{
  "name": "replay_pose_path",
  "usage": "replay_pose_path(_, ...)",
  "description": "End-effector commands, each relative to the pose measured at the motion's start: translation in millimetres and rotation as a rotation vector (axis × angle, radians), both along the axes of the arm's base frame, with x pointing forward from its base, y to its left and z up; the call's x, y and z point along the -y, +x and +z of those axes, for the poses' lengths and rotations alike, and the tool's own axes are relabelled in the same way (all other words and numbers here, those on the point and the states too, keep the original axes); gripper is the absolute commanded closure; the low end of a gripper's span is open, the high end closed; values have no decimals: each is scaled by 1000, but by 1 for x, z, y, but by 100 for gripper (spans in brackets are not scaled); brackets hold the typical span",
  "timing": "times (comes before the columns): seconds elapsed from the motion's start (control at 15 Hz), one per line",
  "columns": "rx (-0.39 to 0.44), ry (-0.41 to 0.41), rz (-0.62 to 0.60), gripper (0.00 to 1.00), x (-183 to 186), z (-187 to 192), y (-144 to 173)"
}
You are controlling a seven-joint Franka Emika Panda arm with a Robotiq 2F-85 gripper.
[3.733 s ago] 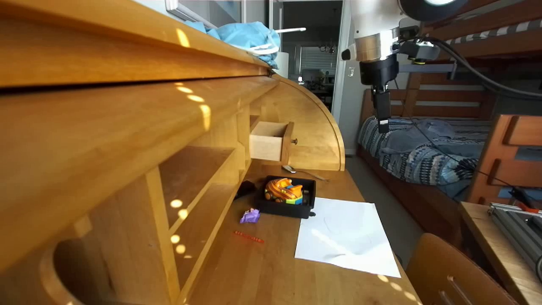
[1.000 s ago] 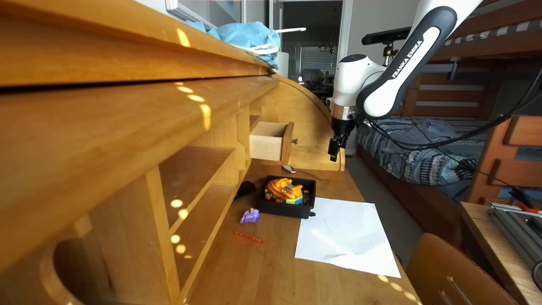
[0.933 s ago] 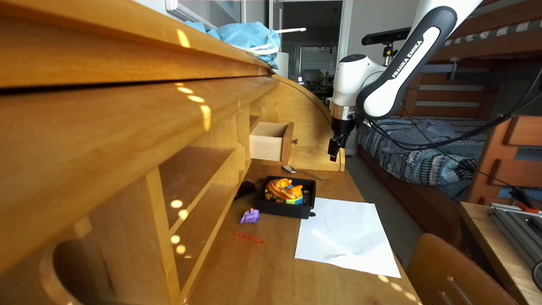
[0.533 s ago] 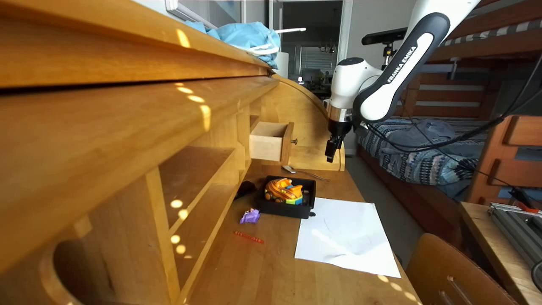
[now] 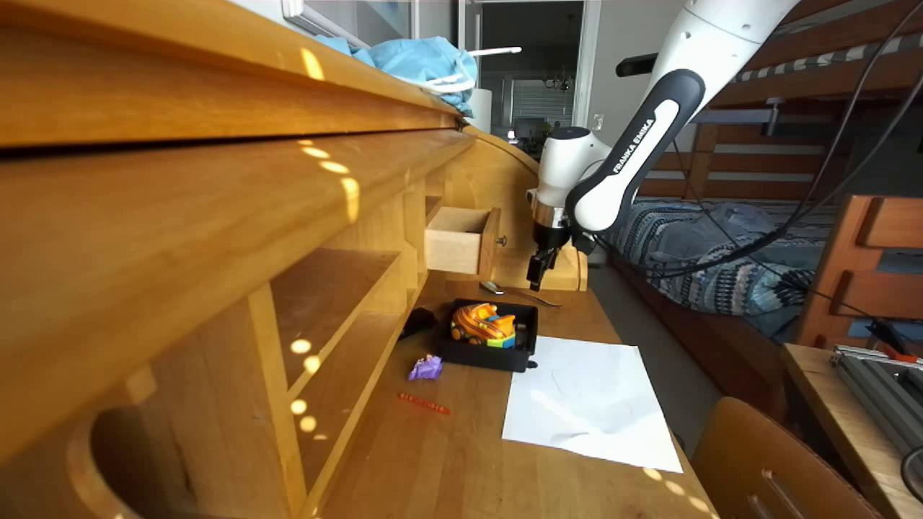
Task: Put the spoon into the drawer and close it
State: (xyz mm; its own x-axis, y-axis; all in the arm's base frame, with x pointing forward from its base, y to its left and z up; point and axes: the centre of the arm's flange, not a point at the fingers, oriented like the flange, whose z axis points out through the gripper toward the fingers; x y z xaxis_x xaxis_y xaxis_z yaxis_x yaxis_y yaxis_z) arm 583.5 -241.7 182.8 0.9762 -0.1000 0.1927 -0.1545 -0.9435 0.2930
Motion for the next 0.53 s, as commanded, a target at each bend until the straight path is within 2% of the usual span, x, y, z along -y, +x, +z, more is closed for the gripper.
replay_pose_path(0.0, -10, 6, 40, 0, -8, -21, 29)
replay_pose_path(0.47, -37, 29, 46, 0, -5, -44, 46)
